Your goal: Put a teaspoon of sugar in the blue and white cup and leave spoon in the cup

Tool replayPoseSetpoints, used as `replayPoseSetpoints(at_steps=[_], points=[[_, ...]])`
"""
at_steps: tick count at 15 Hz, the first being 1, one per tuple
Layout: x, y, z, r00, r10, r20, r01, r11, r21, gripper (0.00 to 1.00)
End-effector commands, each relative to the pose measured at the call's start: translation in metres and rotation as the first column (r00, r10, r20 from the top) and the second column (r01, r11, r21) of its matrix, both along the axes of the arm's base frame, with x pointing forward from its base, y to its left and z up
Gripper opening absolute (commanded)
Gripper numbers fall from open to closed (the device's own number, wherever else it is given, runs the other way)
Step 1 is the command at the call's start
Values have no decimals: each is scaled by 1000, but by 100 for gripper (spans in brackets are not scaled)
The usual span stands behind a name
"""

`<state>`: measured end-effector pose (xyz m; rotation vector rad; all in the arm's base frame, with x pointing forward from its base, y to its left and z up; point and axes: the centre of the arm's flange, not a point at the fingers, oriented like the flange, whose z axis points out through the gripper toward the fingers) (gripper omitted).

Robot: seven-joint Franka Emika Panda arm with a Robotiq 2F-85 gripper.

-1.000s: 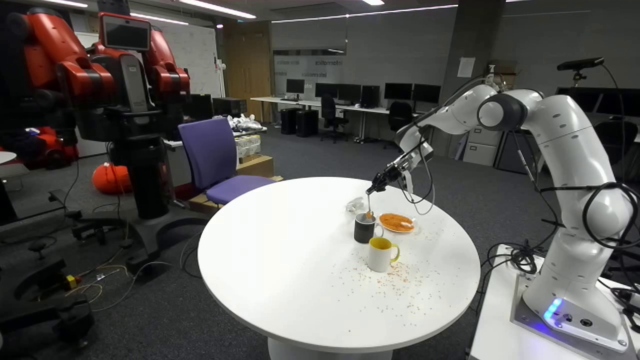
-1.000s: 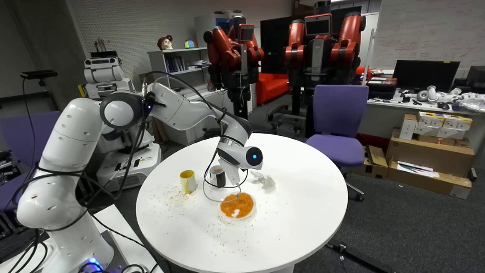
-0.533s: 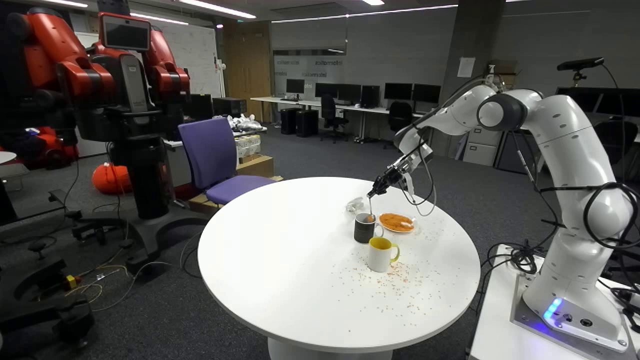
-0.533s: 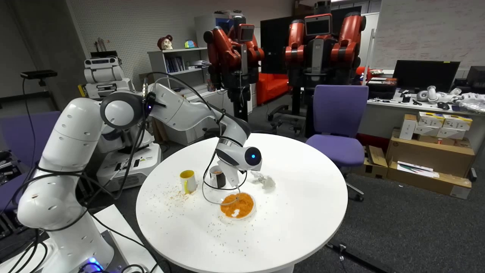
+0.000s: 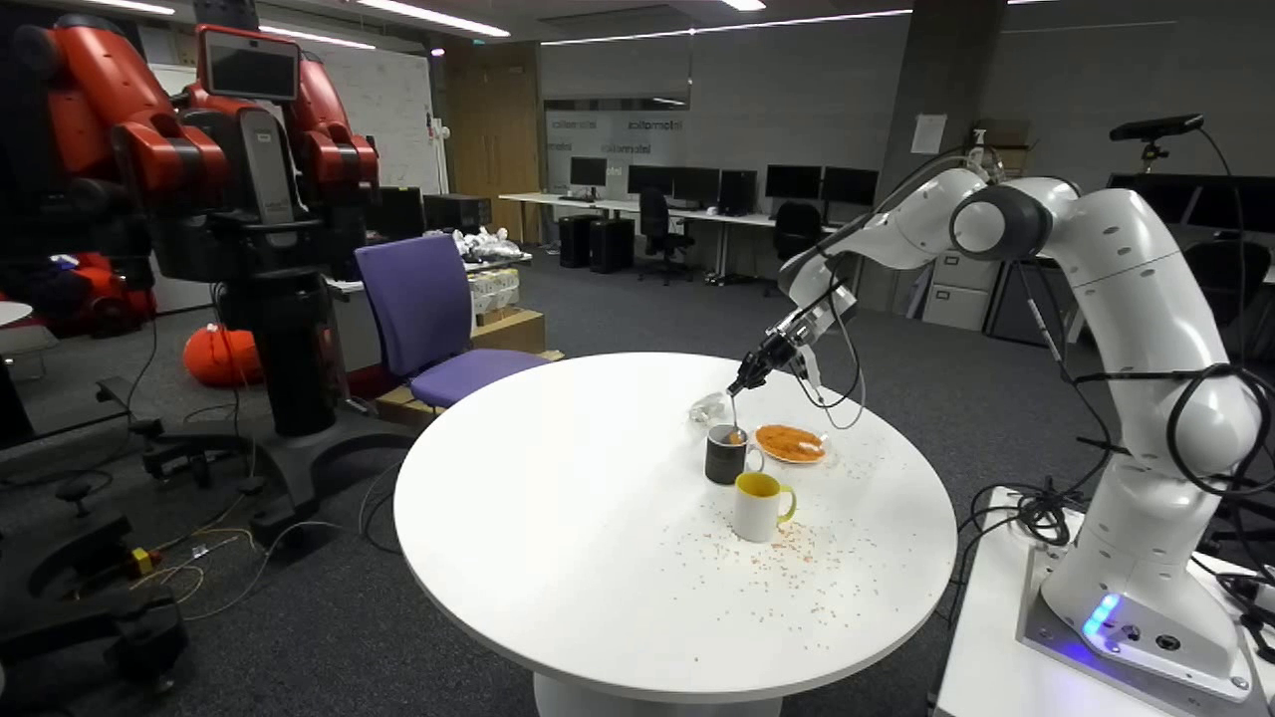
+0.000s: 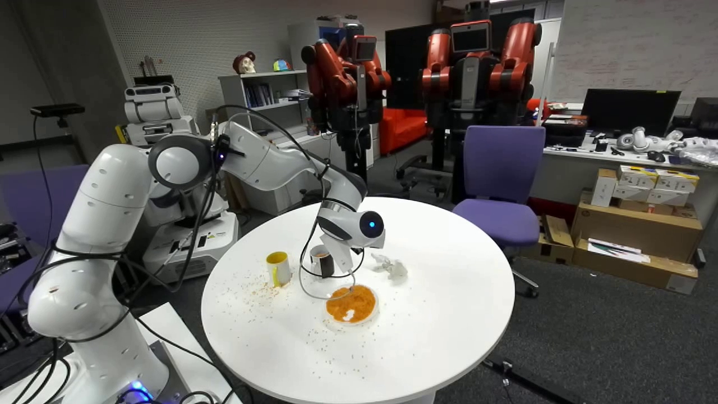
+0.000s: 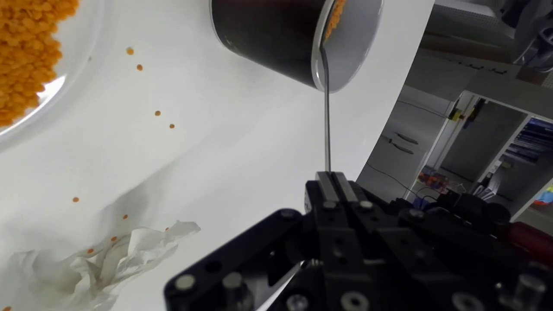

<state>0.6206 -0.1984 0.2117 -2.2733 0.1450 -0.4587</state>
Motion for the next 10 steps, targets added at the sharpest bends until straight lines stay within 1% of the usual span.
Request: replayPoseSetpoints(at_steps=[1, 5, 10], points=[[0, 16, 37, 1000, 7, 24, -5, 998, -68, 1], [6, 27, 59, 996, 34, 78, -24, 992, -125, 1], [6, 37, 73, 990, 85, 108, -60, 975, -213, 1]])
